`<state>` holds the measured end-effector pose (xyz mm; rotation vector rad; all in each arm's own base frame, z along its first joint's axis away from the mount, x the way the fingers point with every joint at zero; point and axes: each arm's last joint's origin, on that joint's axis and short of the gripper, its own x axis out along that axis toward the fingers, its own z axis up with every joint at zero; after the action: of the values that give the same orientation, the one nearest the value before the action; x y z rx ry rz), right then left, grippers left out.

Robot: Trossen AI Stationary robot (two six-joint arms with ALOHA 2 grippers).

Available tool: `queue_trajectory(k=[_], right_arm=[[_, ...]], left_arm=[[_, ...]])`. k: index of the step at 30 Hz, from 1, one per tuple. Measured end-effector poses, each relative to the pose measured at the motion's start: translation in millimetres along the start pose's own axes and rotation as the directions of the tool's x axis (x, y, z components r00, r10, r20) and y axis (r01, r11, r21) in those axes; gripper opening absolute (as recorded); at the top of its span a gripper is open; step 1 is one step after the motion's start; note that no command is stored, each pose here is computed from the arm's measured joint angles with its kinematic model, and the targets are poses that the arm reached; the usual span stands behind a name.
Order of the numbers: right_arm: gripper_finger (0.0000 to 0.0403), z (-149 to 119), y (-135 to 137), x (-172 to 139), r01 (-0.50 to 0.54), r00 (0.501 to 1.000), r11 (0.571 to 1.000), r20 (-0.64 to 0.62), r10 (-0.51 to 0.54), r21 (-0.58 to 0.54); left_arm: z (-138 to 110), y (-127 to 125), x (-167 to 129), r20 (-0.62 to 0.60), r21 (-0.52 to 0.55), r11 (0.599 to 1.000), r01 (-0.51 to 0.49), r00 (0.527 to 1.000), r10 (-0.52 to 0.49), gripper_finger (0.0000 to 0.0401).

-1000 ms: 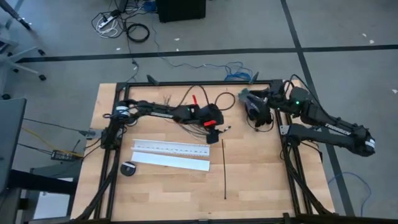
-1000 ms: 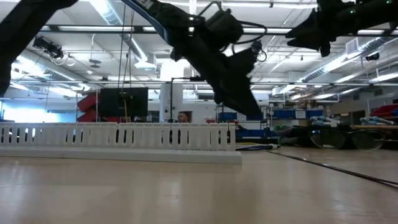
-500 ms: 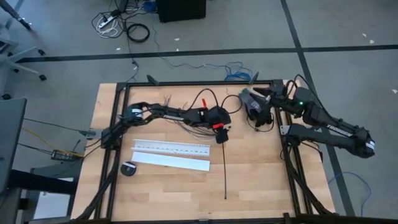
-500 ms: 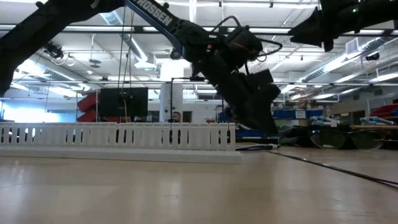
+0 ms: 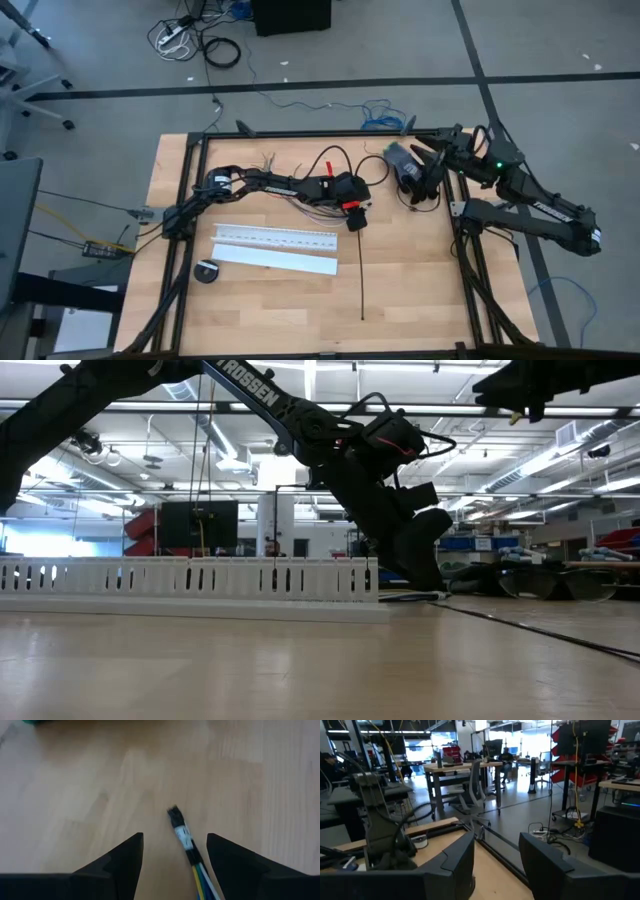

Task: Ziptie cables
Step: Move the colored wires

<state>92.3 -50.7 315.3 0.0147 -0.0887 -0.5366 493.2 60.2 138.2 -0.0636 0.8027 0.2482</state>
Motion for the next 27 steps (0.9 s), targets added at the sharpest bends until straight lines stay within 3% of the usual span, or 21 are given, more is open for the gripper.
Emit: queue_trajectory(k=[16,20,25,27], right_arm=[[0.0151,2,1,-1,-0.018,1.0,1.0,-0.013,0.018,0.0],[0.0142,2,1,-1,-0.018,1.0,1.0,-0.013,0.018,0.007],[0.0129,2,1,-1,-0.018,1.0,1.0,-0.011,0.018,0.008],[0.0127,2,1,-1,-0.018,1.0,1.0,-0.012,0.018,0.008]], left_arm=[[-13,-10,18,-0.012,-0.008,1.0,-0.003,1.0,0.003,0.02],[-13,-11,19,-0.011,0.003,1.0,0.004,1.0,-0.004,0.014],[-13,-13,19,-0.011,0.05,0.999,0.016,1.0,-0.015,0.0022],[-13,-13,19,-0.006,0.06,0.998,0.015,1.0,-0.015,0.0013]])
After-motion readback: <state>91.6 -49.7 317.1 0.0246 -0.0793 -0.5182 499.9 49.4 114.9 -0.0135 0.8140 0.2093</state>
